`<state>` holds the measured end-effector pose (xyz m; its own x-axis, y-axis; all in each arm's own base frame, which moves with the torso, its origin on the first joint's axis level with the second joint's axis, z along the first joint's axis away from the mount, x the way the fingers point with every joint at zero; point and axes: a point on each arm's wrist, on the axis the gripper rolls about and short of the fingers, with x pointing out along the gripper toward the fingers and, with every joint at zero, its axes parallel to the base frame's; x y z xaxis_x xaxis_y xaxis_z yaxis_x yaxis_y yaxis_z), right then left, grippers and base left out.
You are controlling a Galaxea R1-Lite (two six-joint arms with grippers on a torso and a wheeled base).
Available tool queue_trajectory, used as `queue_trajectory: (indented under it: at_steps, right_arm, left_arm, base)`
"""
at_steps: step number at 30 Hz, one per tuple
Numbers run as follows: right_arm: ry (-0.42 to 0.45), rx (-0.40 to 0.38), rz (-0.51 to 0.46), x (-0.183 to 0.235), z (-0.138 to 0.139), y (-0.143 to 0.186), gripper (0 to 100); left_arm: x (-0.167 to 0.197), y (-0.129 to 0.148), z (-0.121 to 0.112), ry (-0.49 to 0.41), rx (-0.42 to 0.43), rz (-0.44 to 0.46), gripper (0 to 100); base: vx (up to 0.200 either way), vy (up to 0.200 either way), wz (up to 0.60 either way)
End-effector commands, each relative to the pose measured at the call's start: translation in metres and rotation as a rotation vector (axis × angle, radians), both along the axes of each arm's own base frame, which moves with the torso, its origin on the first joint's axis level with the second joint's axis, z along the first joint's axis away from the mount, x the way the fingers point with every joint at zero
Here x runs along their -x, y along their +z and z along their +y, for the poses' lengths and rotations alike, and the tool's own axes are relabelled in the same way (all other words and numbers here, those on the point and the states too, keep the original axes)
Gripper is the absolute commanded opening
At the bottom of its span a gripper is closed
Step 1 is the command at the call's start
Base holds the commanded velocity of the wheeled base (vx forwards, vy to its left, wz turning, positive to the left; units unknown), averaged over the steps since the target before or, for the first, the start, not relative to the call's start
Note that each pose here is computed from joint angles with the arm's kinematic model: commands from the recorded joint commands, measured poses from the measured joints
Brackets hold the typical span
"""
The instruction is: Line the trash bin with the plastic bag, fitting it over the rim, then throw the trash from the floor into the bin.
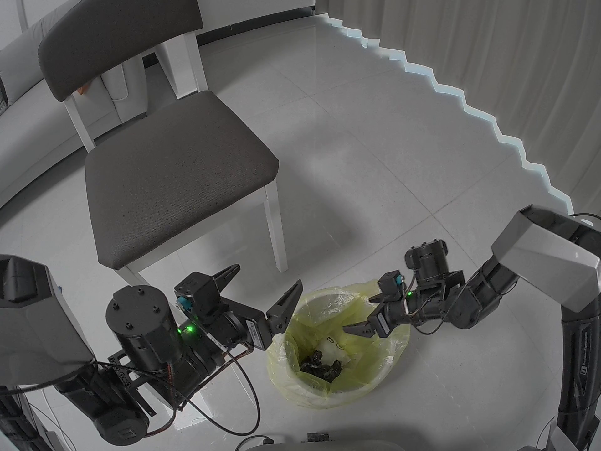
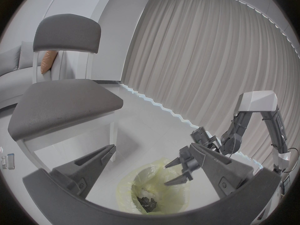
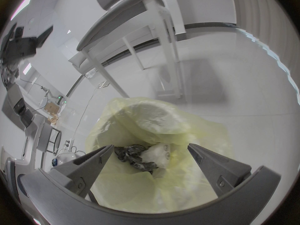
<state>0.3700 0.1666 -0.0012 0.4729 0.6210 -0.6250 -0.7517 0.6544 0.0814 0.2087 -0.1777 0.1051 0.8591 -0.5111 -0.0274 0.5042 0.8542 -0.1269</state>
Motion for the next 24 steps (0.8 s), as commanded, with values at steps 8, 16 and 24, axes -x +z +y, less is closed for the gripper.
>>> queue_trajectory:
  at_steps: [8, 16, 24]
  right_arm:
    - [-0.191, 0.028, -0.039, -0.022, -0.089, 0.01, 100]
    - [-0.183, 0.062, -0.009, -0.03, -0.095, -0.008, 100]
    - [-0.173, 0.088, 0.063, -0.057, -0.089, -0.033, 100]
  left_arm:
    - [-0.017, -0.026, -0.012, 0.111, -0.031, 0.047, 100]
    - [-0.015, -0.027, -0.01, 0.111, -0.035, 0.054, 100]
    - [-0.017, -0.014, -0.001, 0.137, -0.004, 0.023, 100]
  base:
    - [0.0, 0.0, 0.0]
    - [0.0, 0.0, 0.0]
    - [0.0, 0.0, 0.0]
